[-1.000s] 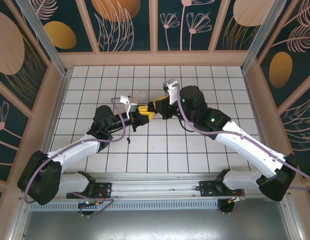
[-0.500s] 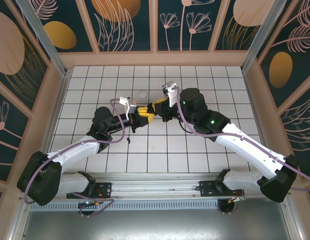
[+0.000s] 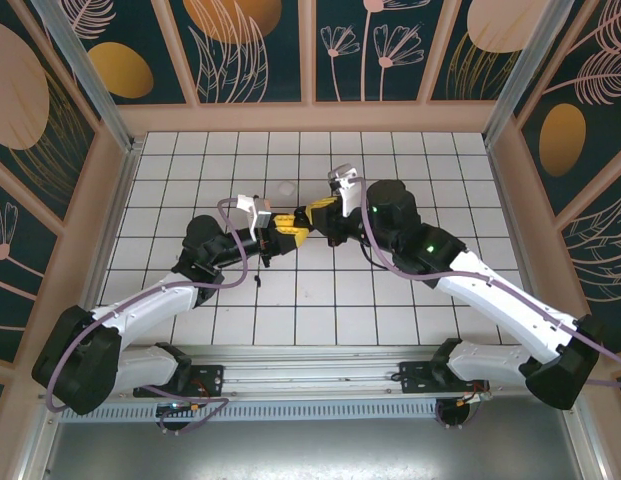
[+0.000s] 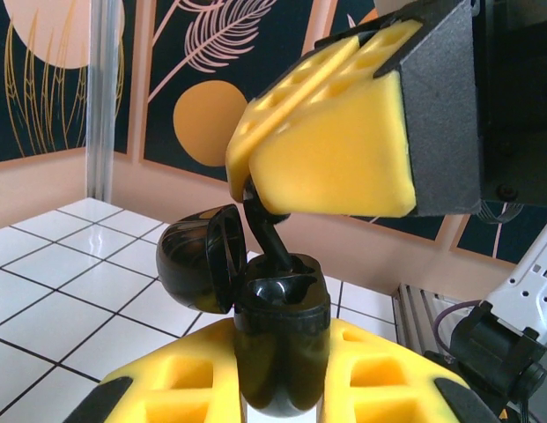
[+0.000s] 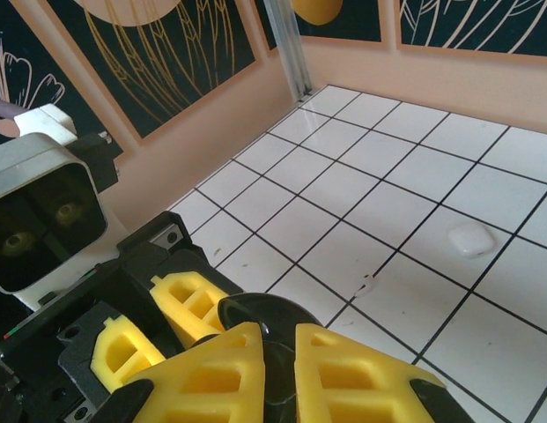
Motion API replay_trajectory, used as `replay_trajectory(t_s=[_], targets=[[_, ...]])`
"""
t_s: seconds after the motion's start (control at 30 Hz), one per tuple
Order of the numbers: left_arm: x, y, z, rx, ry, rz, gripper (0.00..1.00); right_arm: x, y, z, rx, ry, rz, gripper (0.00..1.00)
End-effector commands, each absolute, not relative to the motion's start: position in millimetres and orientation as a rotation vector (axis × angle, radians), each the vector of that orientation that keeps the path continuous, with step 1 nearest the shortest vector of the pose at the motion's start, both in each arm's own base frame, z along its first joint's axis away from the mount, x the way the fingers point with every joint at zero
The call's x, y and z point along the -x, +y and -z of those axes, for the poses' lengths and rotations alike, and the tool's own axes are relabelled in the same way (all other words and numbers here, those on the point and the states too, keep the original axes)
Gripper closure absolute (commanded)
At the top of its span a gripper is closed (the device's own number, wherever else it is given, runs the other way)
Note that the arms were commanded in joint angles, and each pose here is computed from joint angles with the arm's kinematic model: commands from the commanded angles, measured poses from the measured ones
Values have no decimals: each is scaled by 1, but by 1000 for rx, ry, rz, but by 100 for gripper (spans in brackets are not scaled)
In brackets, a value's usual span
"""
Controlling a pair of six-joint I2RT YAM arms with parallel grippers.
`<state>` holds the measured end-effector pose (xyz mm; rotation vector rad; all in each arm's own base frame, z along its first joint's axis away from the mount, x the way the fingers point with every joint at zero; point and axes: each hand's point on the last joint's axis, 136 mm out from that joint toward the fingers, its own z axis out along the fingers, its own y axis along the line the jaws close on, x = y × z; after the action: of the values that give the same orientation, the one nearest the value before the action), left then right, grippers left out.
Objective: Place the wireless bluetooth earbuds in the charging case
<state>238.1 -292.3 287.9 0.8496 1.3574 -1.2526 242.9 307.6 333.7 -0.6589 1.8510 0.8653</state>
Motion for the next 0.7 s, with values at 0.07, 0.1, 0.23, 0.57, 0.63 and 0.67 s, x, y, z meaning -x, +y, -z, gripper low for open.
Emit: replay_trajectory(t_s=[0.07,0.1,0.23,0.57,0.63,0.67], targets=[[-226,-289,-312,-867,1239,1259,100,-234,306,-336,648,1815,-920,88],[-226,-289,-312,-862,1239,1259,100,-233,306,-336,646,1811,-926,88],[-226,-287,-316,-847,1223,1253,100,-232,303,-336,630,1802,-931,88],[-218,-282,-321,-842,1167,1258,100,-224,305,-344,633,1754,-998,88],[-215,-280,-321,-846,1136,1248,100,-222,306,-346,635,1741,-1018,88],[-214,-279,-321,-846,1128,1240,100,-221,306,-347,634,1734,-1025,88]])
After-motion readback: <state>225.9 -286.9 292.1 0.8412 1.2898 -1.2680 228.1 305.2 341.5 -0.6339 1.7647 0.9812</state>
